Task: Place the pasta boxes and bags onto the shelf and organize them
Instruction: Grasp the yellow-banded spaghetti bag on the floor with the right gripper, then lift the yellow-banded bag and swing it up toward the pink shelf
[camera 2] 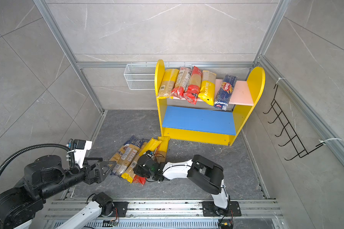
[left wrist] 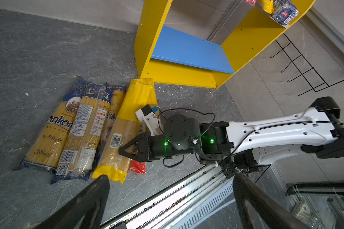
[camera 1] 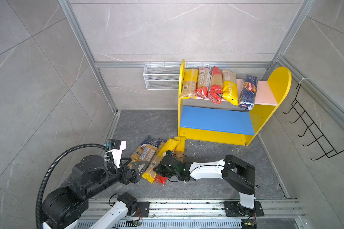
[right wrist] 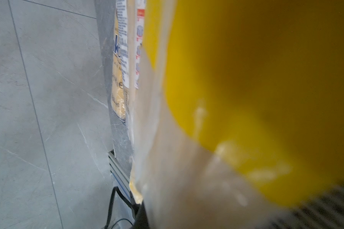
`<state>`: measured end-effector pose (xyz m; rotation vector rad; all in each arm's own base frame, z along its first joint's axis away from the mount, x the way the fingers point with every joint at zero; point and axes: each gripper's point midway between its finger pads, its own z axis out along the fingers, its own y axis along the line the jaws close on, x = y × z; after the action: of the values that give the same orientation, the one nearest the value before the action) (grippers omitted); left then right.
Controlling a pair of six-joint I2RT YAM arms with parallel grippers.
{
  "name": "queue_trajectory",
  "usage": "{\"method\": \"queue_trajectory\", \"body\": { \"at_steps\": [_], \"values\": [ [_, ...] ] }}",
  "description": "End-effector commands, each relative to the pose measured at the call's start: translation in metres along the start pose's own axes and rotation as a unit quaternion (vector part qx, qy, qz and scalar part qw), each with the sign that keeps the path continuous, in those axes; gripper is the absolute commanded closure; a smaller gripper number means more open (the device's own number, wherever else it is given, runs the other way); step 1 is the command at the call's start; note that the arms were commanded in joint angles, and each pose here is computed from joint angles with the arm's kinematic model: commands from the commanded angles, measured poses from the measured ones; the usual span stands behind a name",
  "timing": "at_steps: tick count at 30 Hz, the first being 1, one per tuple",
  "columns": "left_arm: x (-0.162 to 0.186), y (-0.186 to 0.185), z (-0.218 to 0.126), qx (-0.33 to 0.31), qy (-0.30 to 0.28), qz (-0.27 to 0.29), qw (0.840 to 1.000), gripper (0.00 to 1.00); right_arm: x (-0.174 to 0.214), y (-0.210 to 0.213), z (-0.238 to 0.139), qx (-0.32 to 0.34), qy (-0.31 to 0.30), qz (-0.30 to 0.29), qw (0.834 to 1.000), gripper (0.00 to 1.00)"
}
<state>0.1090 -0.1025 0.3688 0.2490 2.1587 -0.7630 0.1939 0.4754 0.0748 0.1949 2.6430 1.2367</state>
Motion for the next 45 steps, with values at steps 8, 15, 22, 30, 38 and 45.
{"method": "queue_trajectory", "body": {
  "at_steps": [8, 15, 22, 30, 38, 45],
  "values": [
    [-0.009, -0.015, 0.020, 0.051, -0.020, 0.010, 0.998, 0.00, -0.008, -0.066, -0.114, 0.204, 0.003, -0.108, 0.973, 1.00],
    [-0.016, -0.021, 0.026, 0.067, -0.032, 0.015, 0.997, 0.00, -0.013, -0.017, -0.153, 0.127, -0.012, -0.138, 0.982, 1.00],
    [-0.025, -0.027, 0.032, 0.078, -0.038, 0.028, 0.996, 0.00, -0.015, 0.025, -0.206, 0.082, -0.017, -0.178, 0.980, 1.00],
    [-0.038, -0.035, 0.041, 0.090, -0.038, 0.042, 0.994, 0.00, -0.014, 0.066, -0.280, 0.035, -0.028, -0.222, 0.974, 1.00],
    [-0.050, -0.041, 0.049, 0.098, -0.041, 0.046, 0.993, 0.00, -0.031, 0.085, -0.370, 0.042, -0.089, -0.259, 0.961, 1.00],
    [-0.060, -0.046, 0.058, 0.106, -0.044, 0.047, 0.992, 0.00, -0.059, 0.104, -0.432, 0.046, -0.178, -0.270, 0.945, 1.00]
  ]
}}
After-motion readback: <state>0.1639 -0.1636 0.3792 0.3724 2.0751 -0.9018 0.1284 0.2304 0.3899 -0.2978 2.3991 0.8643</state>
